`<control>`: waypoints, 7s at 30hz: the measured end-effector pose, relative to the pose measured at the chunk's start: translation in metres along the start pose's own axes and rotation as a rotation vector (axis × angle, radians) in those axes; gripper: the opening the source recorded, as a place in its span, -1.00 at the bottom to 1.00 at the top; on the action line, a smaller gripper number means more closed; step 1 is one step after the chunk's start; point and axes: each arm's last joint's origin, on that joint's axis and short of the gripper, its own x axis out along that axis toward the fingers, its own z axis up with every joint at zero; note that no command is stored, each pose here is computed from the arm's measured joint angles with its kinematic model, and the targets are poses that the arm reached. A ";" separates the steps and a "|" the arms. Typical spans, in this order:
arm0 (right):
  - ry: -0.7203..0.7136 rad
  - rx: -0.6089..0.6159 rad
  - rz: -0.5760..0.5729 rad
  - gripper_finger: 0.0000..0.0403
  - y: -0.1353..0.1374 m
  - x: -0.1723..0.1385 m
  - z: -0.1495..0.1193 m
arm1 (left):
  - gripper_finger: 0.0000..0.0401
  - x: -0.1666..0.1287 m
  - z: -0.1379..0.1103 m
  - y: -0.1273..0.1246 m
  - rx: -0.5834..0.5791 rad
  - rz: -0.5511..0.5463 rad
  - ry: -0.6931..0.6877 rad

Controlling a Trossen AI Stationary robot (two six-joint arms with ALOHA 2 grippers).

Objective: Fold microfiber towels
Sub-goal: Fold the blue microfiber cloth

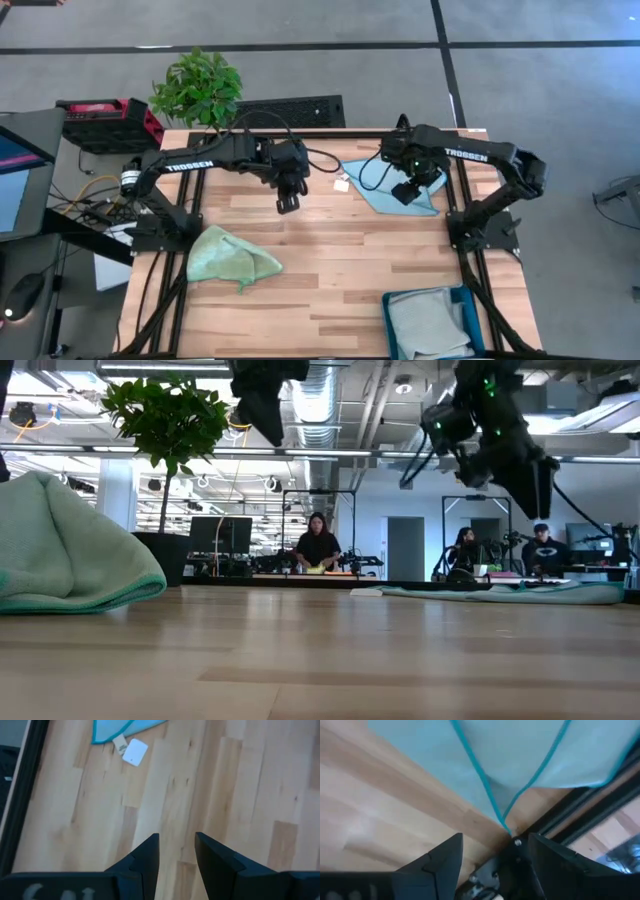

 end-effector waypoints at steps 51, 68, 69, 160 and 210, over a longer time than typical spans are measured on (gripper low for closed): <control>-0.002 0.032 0.120 0.24 -0.014 0.102 0.004 | -0.42 0.000 0.000 0.015 0.074 0.021 0.002; 0.074 -0.033 0.123 -0.09 0.007 0.115 0.017 | -0.42 0.000 0.000 0.015 0.123 0.021 0.002; 0.063 -0.038 0.125 -0.16 0.009 0.113 0.016 | -0.42 0.000 0.000 0.015 0.124 0.021 0.002; -0.242 -0.658 0.204 -0.93 0.144 0.043 -0.113 | -0.42 0.231 0.055 0.004 0.764 -0.127 -0.266; -0.243 -0.640 0.201 -0.84 0.142 0.043 -0.111 | -0.99 0.232 0.031 0.056 0.722 -0.116 0.111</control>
